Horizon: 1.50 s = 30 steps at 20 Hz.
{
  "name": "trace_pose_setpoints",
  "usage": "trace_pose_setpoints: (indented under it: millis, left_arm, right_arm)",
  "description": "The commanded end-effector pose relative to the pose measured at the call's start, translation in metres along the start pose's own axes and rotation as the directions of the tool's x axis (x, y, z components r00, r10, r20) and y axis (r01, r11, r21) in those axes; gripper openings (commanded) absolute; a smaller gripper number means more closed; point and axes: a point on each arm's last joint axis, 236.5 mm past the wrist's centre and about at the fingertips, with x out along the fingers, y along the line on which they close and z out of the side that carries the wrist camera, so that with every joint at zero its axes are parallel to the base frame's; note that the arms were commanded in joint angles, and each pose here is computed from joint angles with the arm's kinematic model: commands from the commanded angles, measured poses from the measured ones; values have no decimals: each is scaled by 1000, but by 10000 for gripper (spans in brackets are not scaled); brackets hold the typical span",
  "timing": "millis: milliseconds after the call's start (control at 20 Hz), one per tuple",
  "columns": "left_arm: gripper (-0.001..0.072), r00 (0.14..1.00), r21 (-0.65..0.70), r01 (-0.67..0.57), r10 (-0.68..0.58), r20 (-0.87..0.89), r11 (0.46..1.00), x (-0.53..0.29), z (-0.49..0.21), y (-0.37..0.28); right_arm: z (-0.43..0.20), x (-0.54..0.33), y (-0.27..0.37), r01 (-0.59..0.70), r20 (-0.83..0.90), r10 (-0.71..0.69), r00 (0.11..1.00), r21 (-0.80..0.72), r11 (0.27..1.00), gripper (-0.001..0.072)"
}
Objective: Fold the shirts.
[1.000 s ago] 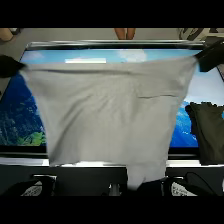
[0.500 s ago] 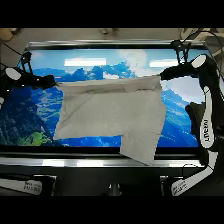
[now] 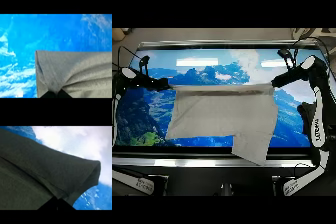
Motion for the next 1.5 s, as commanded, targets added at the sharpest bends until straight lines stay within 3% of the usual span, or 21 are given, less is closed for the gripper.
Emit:
trace_pose_setpoints:
  millis: [0, 400, 450, 500, 550, 600, 900, 1200, 1450]
  left_arm:
    - [36, 950, -5, 4, -6, -312, 1000, -3, -75, 12]
    - [38, 901, -84, -6, -31, -432, 996, 21, -119, 11]
    - [90, 901, -90, -6, -34, -433, 996, 20, -119, 11]
    - [221, 896, -91, -4, -36, -442, 996, 17, -121, 11]
    - [419, 888, -100, -4, -43, -458, 995, 11, -123, 11]
    - [483, 883, -106, -1, -48, -468, 994, 3, -122, 12]
    - [478, 882, -159, -66, -17, -472, 985, -64, -153, 41]
    - [477, 848, -163, -50, -44, -528, 985, -36, -277, 37]
    - [475, 863, -192, -29, -72, -500, 981, -25, -280, 32]
  right_arm:
    - [-79, -12, 36, -133, -318, 144, 937, 57, 989, 17]
    - [-108, 37, 39, -119, -325, 177, 929, 190, 975, 18]
    - [-106, 38, 38, -106, -316, 169, 934, 206, 973, 23]
    - [-103, 38, 35, -95, -306, 160, 939, 215, 972, 126]
    - [-101, 37, 34, -93, -298, 156, 942, 215, 972, 300]
    - [-103, 29, 34, -90, -315, 149, 937, 193, 977, 385]
    - [-169, -41, 28, -99, -445, 228, 866, 294, 951, 389]
    - [-202, -37, 66, -116, -402, 233, 886, 295, 948, 385]
    - [-205, -39, 69, -130, -410, 243, 879, 285, 950, 384]
